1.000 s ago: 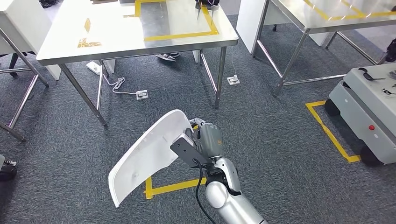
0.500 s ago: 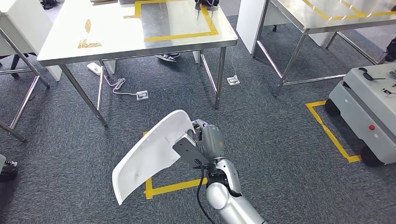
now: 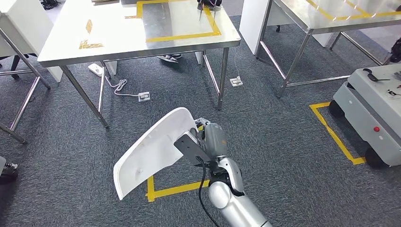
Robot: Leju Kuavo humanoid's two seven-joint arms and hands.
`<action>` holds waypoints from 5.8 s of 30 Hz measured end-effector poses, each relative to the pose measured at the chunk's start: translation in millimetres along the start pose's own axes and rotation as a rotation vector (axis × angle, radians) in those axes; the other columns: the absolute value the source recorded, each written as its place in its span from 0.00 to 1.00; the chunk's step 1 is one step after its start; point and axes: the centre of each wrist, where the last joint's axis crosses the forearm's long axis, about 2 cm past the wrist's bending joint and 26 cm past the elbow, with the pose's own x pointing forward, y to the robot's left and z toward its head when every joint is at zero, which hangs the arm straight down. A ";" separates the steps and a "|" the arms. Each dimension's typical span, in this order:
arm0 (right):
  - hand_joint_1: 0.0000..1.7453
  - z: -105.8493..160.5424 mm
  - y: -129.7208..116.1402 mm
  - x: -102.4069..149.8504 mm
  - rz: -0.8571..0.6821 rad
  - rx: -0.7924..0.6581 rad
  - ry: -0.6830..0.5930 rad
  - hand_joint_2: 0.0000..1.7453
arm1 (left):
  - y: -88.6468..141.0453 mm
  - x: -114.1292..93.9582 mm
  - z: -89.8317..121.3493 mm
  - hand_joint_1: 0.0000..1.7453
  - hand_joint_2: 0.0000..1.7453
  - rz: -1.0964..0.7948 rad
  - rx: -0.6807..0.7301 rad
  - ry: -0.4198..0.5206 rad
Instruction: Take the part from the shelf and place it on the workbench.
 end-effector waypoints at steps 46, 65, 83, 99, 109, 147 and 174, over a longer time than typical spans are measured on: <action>1.00 -250.2 -119.7 19.0 1.132 0.145 -0.044 1.00 | -9.8 42.6 -3.3 0.00 1.00 -0.141 -0.016 0.047; 1.00 -244.1 -114.4 10.1 1.142 0.180 -0.003 1.00 | -6.9 42.3 -3.3 0.00 1.00 -0.158 -0.011 0.039; 1.00 -240.3 -114.4 1.6 1.156 0.166 0.091 1.00 | -8.0 34.3 -3.0 0.00 1.00 -0.165 -0.020 0.043; 1.00 -243.7 -137.3 -15.1 1.152 0.066 0.314 1.00 | -11.5 39.2 -3.2 0.00 1.00 -0.168 -0.016 0.033; 1.00 -242.1 -152.1 -30.4 1.114 0.050 0.396 1.00 | -11.4 41.7 -3.3 0.00 1.00 -0.185 -0.014 0.030; 1.00 -226.1 -148.6 -54.3 1.123 0.097 0.441 1.00 | -9.1 28.0 -2.6 0.00 1.00 -0.160 -0.013 0.040; 1.00 -212.6 -145.6 -72.2 1.132 0.131 0.472 1.00 | -13.6 24.7 -2.4 0.00 1.00 -0.169 -0.022 0.058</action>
